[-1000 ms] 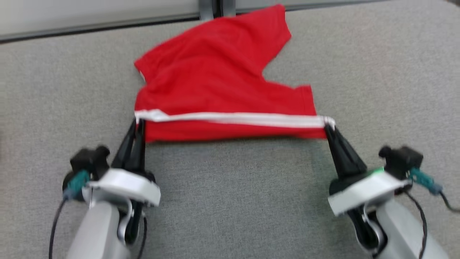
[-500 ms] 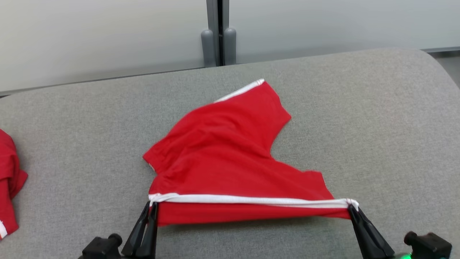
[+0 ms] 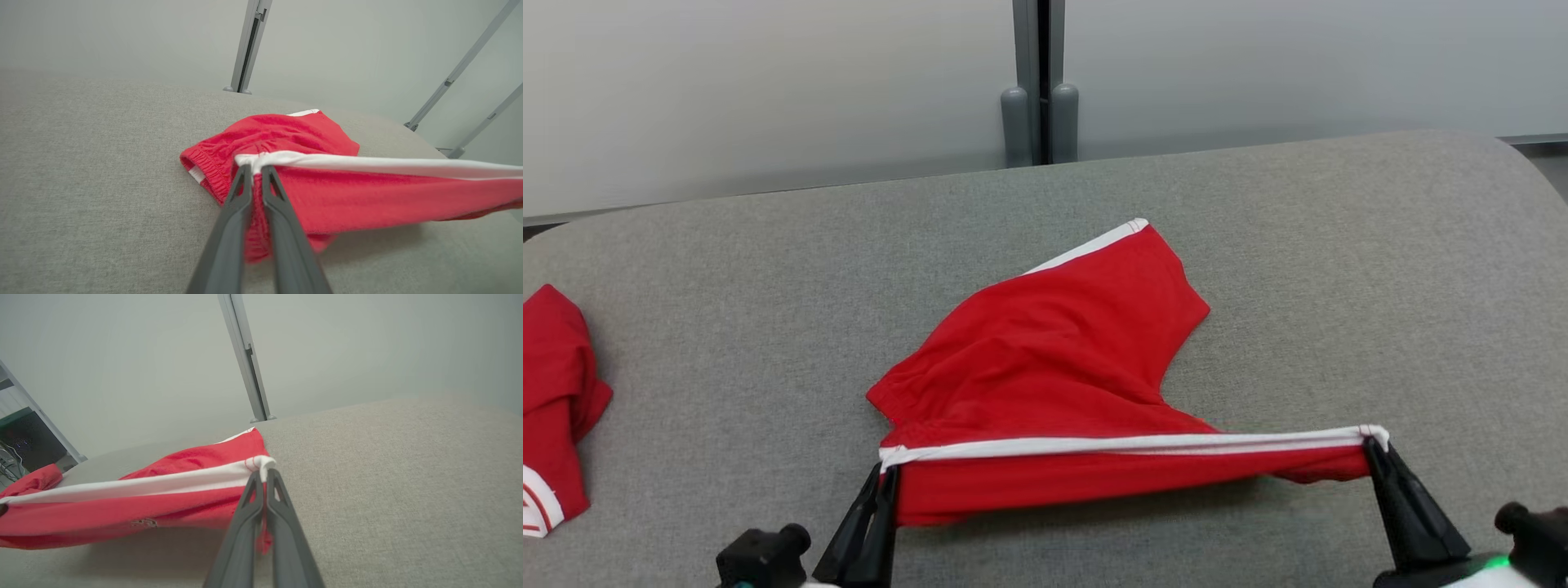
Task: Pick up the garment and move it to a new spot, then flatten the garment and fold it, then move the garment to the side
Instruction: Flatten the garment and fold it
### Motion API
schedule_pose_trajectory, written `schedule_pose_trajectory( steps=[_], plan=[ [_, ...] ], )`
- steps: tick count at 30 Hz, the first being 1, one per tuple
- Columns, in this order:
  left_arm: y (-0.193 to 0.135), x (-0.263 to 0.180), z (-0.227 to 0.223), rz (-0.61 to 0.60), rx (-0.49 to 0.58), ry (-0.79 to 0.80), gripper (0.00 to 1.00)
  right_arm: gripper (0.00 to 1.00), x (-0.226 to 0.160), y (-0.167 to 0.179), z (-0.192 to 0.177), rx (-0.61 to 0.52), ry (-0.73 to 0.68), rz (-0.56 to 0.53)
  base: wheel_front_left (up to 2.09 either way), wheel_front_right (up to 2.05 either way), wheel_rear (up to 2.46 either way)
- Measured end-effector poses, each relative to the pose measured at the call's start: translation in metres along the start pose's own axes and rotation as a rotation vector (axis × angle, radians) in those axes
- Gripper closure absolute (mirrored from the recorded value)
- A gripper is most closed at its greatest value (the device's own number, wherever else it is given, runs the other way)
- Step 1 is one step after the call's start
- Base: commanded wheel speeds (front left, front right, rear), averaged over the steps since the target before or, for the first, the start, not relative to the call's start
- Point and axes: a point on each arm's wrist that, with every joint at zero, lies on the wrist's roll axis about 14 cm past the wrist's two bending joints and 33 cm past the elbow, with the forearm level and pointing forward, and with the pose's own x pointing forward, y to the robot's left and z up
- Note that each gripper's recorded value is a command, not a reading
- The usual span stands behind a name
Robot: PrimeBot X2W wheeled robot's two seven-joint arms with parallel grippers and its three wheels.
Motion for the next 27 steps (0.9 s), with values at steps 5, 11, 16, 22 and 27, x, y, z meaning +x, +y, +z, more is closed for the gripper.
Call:
schedule_pose_trajectory(
  steps=[5,11,16,22,27],
  plan=[
    [0.0,0.023,0.0,-0.004,-0.042,0.026,1.0,1.0,0.038,-0.007,0.012,-0.063,-0.004,0.037,0.0,0.0,0.0],
    [0.01,0.066,-0.001,0.0,-0.078,0.044,1.0,1.0,0.113,-0.012,0.022,-0.156,0.024,0.115,0.0,0.0,0.0],
    [0.027,0.097,-0.011,0.033,-0.095,0.063,1.0,1.0,0.175,-0.008,0.013,-0.209,0.073,0.184,0.0,0.0,0.0],
    [0.049,0.113,-0.023,0.082,-0.112,0.065,1.0,1.0,0.234,0.006,-0.007,-0.23,0.12,0.254,0.0,0.0,0.0],
    [0.061,0.12,-0.027,0.105,-0.111,0.064,1.0,1.0,0.268,0.013,-0.024,-0.247,0.166,0.284,0.0,0.0,0.0]
  ],
)
